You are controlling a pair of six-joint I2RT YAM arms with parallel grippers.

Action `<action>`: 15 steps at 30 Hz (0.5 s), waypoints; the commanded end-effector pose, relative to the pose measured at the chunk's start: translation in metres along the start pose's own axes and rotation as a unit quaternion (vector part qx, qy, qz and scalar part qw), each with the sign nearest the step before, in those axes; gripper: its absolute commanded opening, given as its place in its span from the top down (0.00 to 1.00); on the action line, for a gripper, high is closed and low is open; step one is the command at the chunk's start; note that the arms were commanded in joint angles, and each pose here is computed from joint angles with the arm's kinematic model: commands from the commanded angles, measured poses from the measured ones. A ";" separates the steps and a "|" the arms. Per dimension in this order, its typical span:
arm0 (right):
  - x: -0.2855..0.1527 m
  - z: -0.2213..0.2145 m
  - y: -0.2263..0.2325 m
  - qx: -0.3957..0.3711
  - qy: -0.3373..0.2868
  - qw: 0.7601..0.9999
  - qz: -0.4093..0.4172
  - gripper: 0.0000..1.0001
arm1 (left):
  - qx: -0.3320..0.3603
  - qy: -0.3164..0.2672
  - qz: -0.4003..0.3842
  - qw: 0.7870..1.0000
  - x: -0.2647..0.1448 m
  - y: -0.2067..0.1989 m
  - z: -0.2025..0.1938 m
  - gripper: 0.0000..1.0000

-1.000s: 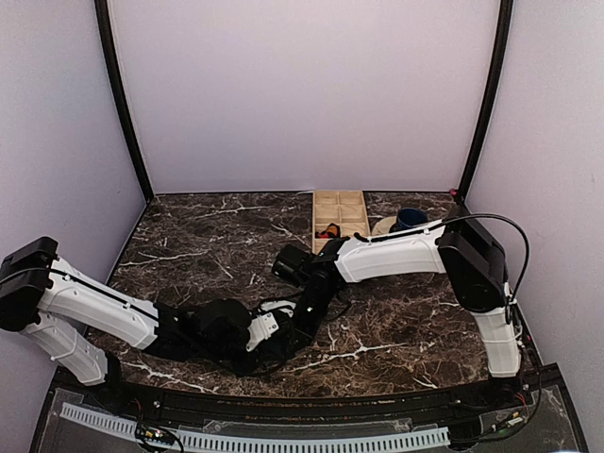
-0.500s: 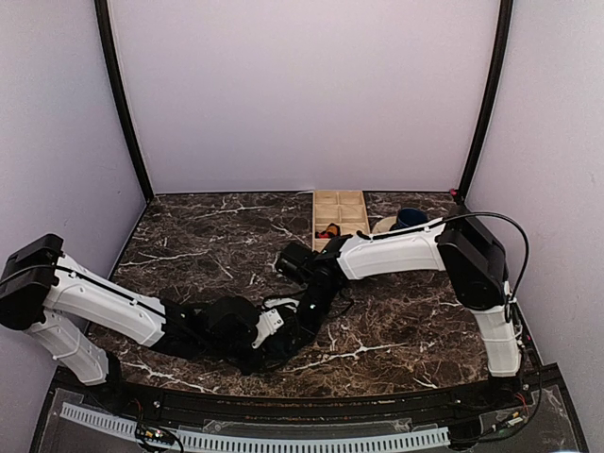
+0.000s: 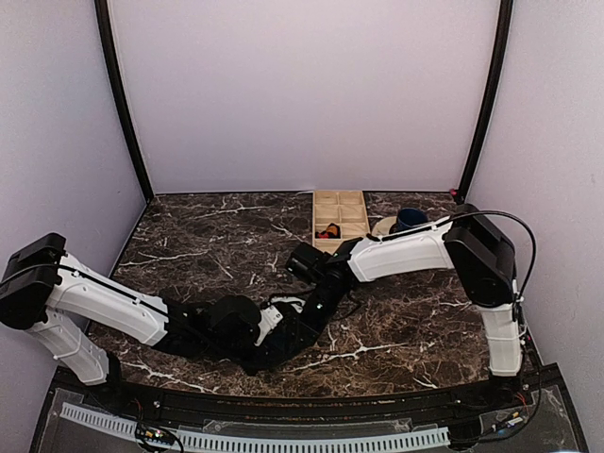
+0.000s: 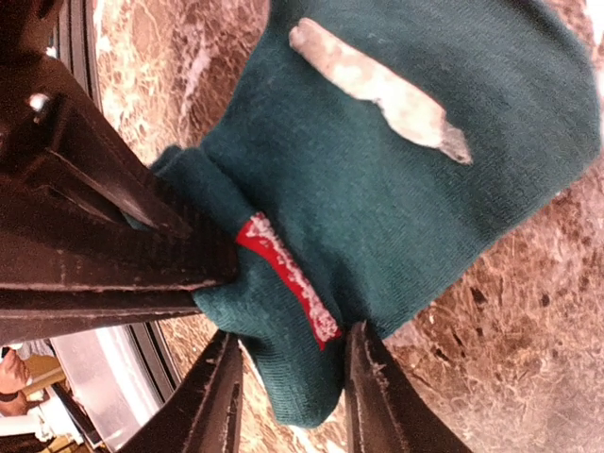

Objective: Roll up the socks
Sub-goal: Roll the sock at the center of the board.

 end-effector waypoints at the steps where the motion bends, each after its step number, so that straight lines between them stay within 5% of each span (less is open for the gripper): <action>1: -0.016 0.006 -0.003 -0.003 -0.037 0.999 -0.016 0.65 | -0.034 0.081 0.011 0.996 0.002 0.012 -0.040 1.00; 15: -0.042 0.012 -0.007 -0.016 -0.100 0.993 -0.062 0.62 | -0.113 0.065 -0.036 0.991 -0.013 0.025 -0.042 1.00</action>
Point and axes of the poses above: each gripper's point midway between its finger pads, its own x axis out along the fingers, its own y axis along the line the jaws close on, z = x × y, the point moved 4 cm from there along -x, back along the fingers, and after that the axes turned 13 degrees about -x, right-handed, at the moved point
